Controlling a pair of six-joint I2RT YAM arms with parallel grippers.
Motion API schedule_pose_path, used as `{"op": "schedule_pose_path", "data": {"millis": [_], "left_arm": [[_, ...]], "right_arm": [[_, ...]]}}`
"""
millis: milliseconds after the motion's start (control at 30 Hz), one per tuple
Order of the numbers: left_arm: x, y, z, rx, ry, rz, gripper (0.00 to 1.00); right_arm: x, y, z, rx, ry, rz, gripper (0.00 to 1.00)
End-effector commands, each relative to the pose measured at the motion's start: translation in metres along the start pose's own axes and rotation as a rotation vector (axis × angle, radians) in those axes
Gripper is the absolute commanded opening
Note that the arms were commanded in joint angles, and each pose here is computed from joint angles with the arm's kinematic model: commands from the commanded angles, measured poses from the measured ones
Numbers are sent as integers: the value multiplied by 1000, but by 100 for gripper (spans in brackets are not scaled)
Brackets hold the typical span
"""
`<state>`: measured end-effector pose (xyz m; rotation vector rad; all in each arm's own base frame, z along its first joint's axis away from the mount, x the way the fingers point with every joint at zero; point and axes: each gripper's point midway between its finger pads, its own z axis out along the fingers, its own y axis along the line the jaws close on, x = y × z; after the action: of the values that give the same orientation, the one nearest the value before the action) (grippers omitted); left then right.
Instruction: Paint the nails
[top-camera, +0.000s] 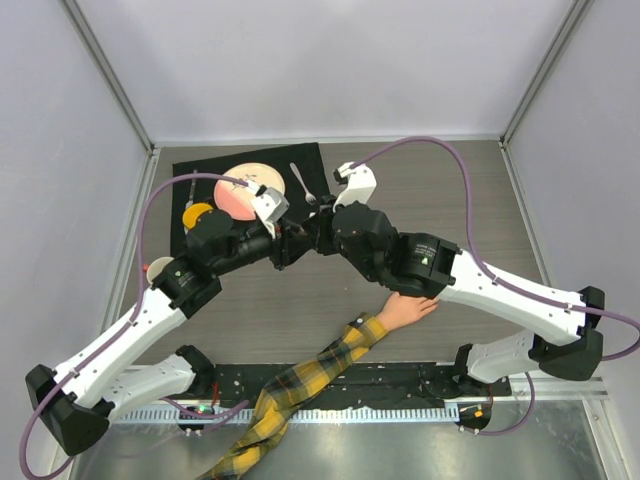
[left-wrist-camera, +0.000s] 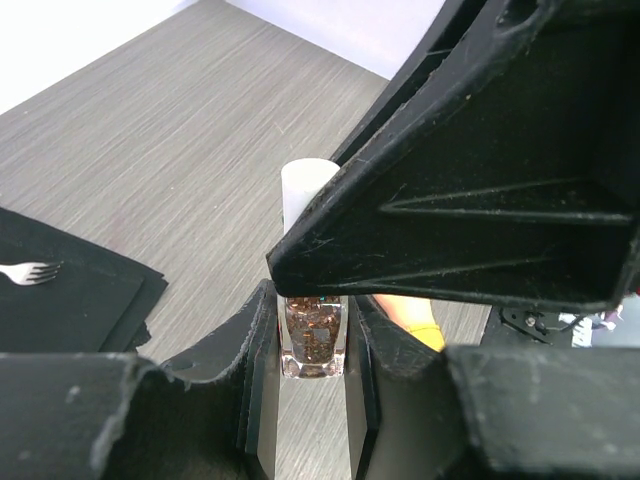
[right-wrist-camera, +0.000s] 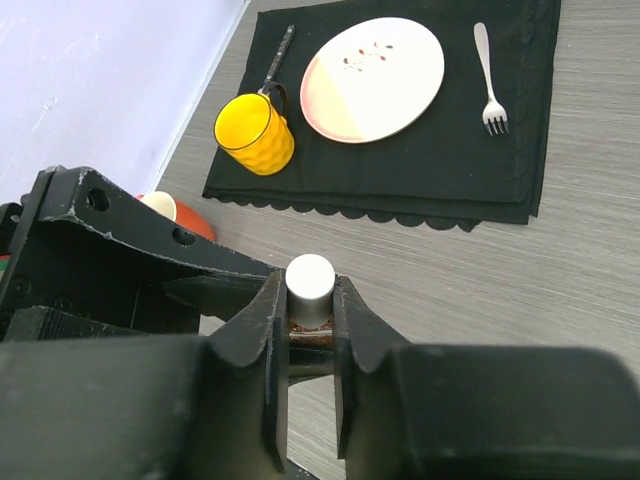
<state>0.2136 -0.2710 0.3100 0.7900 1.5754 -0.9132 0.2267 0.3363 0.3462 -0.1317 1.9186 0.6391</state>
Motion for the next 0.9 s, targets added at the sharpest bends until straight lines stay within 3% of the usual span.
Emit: {"op": "schedule_pose_path", "data": {"millis": [0, 100, 133, 200, 233, 267, 333, 367, 667, 700, 733, 767, 867], "left_arm": [[-20, -28, -1, 152, -61, 24, 0], [-18, -47, -5, 260, -49, 7, 0], [-23, -63, -10, 359, -68, 22, 0], [-25, -82, -17, 473, -68, 2, 0], [-30, -103, -29, 614, -86, 28, 0], [-33, -112, -35, 674, -95, 29, 0], [-33, -127, -45, 782, -75, -35, 0], [-38, -134, -52, 838, -93, -13, 0], [-40, -134, -49, 849, -92, -27, 0], [-37, -130, -46, 822, -76, -45, 0], [-36, -128, -44, 797, -73, -46, 0], [-38, -122, -39, 760, -93, -2, 0], [-29, -97, -22, 573, -71, 12, 0]], "right_arm": [[-24, 0, -11, -17, -93, 42, 1], [-38, -8, -28, -86, -135, -1, 1], [-13, 1, -30, -204, -64, -61, 1], [5, 17, -56, -535, -55, -204, 1], [16, 28, -73, -698, -46, -227, 1], [23, 39, -94, -859, -8, -174, 1], [34, 22, -86, -884, 87, -126, 1], [31, 30, -96, -955, 75, -109, 1], [31, 16, -97, -870, 66, -64, 1], [16, 10, -91, -789, 28, -59, 5], [11, 7, -88, -750, 22, -63, 29], [14, -1, -83, -694, 56, -53, 38], [-12, -12, -76, -548, 8, 11, 53]]}}
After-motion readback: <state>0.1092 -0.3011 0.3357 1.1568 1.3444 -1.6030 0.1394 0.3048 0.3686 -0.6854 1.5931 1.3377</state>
